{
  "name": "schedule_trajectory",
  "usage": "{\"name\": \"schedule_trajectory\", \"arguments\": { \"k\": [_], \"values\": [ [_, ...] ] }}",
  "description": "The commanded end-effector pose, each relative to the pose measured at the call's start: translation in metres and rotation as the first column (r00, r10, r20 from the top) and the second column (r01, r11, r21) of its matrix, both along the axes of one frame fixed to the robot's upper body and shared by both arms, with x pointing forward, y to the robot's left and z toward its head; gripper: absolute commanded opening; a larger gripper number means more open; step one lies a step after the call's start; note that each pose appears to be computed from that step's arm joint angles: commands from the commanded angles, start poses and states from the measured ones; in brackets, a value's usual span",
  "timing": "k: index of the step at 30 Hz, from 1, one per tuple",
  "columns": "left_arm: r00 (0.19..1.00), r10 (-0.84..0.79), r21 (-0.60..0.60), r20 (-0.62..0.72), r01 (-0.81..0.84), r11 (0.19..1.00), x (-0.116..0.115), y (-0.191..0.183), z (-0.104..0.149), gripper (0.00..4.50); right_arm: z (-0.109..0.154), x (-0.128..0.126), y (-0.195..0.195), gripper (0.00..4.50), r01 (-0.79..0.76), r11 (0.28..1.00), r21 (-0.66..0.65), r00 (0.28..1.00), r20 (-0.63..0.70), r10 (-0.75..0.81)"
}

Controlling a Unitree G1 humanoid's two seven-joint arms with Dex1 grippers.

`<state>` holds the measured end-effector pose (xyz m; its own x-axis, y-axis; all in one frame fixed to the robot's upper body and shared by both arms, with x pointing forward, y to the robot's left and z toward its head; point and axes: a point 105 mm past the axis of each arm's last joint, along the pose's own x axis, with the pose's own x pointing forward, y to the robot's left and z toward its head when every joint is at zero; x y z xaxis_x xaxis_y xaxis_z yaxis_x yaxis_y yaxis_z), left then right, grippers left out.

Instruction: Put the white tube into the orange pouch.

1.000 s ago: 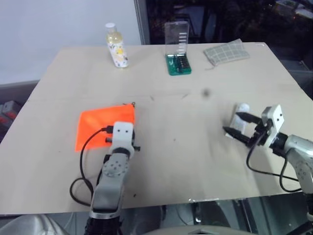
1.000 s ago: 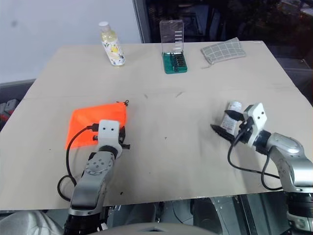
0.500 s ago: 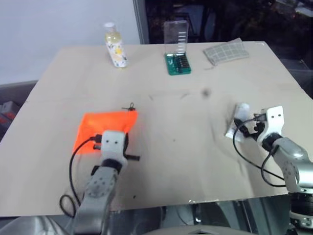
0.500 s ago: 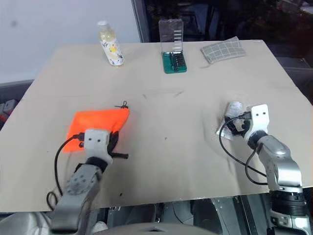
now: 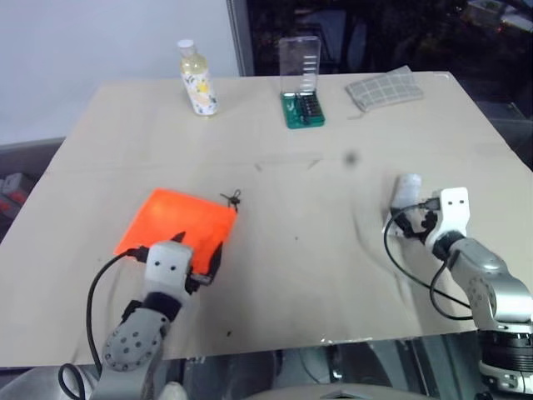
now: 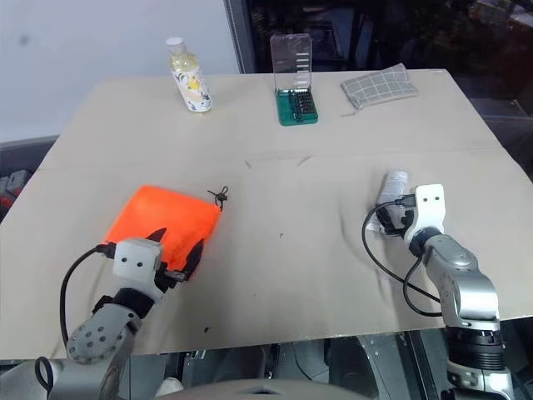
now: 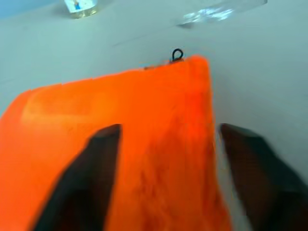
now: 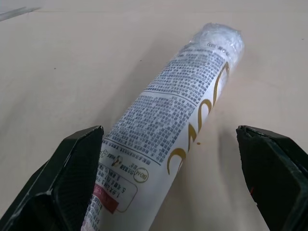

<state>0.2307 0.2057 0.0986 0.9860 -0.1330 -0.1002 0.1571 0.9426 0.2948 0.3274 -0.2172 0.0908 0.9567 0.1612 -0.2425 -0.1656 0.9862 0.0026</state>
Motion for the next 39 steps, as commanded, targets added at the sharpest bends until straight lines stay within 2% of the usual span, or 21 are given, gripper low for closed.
{"name": "schedule_trajectory", "arguments": {
  "k": [1,5,7,14,19,21,29,34,37,39],
  "values": [
    [1.000,0.013,0.011,0.024,-0.014,1.000,0.002,-0.001,0.005,4.37,-0.005,0.000,0.002,4.50,0.002,1.000,-0.012,1.000,-0.021,-0.003],
    [0.998,-0.049,0.043,-0.028,0.050,0.998,0.003,-0.011,-0.004,4.37,-0.007,0.000,0.001,4.50,0.010,1.000,-0.013,1.000,-0.026,-0.011],
    [0.995,-0.087,0.099,-0.052,0.092,0.991,0.003,-0.017,-0.009,4.37,-0.008,0.000,-0.001,4.50,0.016,1.000,-0.014,1.000,-0.026,-0.016],
    [0.997,-0.008,0.147,-0.082,0.019,0.989,0.007,-0.010,-0.018,4.37,-0.011,-0.002,-0.002,4.50,0.010,1.000,-0.025,0.999,-0.043,-0.011],
    [0.996,0.075,0.146,-0.041,-0.068,0.987,0.009,-0.001,-0.014,4.37,-0.020,-0.006,0.002,4.50,-0.072,0.986,-0.149,0.995,-0.082,0.060],
    [0.996,0.079,0.147,-0.039,-0.073,0.987,0.009,-0.001,-0.014,4.37,-0.023,-0.007,0.003,4.50,-0.080,0.985,-0.155,0.993,-0.093,0.066],
    [0.994,0.094,0.114,-0.057,-0.087,0.990,0.006,-0.003,-0.021,4.37,-0.007,0.007,0.024,4.50,-0.049,0.998,0.028,0.995,-0.080,0.051],
    [0.995,0.088,0.105,-0.052,-0.082,0.991,0.007,-0.005,-0.020,4.37,-0.017,0.005,0.019,4.50,0.012,0.996,0.088,0.990,-0.144,0.001],
    [0.994,0.092,0.102,-0.054,-0.086,0.991,0.006,-0.004,-0.021,4.42,-0.018,0.005,0.012,3.79,0.075,0.985,0.155,0.986,-0.160,-0.050],
    [0.994,0.094,0.101,-0.056,-0.088,0.991,0.006,-0.004,-0.022,4.42,-0.017,0.005,0.010,2.77,0.096,0.977,0.188,0.985,-0.162,-0.065]
  ]
}}
